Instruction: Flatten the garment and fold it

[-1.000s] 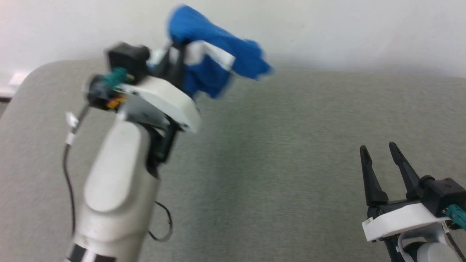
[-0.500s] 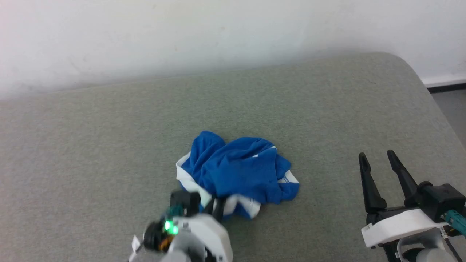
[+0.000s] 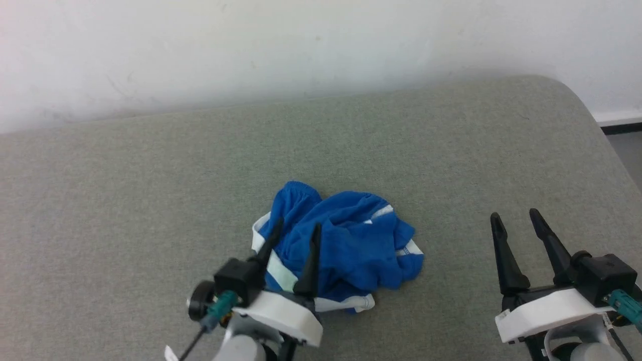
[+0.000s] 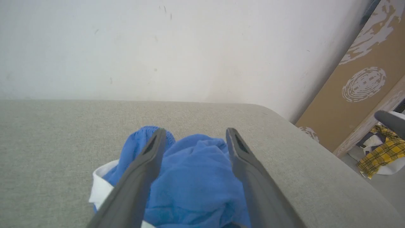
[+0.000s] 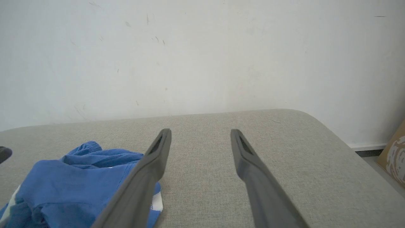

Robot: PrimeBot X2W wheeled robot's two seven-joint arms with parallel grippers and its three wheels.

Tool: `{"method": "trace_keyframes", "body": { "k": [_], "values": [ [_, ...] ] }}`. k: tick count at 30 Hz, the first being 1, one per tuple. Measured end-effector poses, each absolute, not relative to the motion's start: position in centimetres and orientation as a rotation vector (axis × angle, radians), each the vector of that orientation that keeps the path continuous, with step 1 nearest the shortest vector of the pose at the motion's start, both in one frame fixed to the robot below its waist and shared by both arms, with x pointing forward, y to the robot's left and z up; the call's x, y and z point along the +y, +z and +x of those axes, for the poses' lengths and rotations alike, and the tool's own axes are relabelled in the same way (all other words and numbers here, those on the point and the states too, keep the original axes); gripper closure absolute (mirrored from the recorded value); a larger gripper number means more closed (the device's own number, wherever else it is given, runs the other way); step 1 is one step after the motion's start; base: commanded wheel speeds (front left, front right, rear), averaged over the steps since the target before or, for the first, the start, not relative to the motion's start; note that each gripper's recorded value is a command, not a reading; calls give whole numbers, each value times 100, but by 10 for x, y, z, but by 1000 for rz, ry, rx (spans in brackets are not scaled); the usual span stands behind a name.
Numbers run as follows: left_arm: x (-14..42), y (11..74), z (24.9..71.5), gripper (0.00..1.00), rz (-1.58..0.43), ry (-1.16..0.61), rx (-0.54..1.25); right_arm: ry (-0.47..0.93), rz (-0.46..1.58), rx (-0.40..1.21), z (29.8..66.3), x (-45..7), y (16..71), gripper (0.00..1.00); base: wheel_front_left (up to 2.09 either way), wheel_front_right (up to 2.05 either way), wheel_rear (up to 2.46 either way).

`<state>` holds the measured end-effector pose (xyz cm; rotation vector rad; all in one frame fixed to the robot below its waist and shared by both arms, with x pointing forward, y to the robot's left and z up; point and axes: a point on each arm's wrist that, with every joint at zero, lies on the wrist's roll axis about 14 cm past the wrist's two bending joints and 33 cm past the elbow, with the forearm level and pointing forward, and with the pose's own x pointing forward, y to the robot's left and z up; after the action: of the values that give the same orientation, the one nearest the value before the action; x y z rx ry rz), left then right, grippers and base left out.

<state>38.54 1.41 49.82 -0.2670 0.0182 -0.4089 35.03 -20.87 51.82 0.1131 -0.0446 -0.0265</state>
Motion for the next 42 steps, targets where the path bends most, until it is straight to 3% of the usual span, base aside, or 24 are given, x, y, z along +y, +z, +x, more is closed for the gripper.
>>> {"method": "trace_keyframes", "body": {
  "k": [11, 19, 25, 36, 42],
  "values": [
    [106, 558, 410, 0, -176, -186, -203, -1, 112, -53, 346, -201, 523, 0, 0, 0, 0],
    [162, 519, 387, 0, -98, -82, -86, 16, 110, -13, 340, -195, 515, 0, 0, 0, 0],
    [178, 512, 375, 0, -110, -45, -51, 70, 132, 104, 342, -177, 493, 0, 0, 0, 0],
    [178, 507, 366, 0, -159, -11, -38, 445, 54, 558, 330, -80, 418, 0, 0, 0, 0],
    [177, 501, 370, 0, -177, 3, -25, 585, -10, 667, 333, -50, 399, 0, 0, 0, 0]
  ]
}}
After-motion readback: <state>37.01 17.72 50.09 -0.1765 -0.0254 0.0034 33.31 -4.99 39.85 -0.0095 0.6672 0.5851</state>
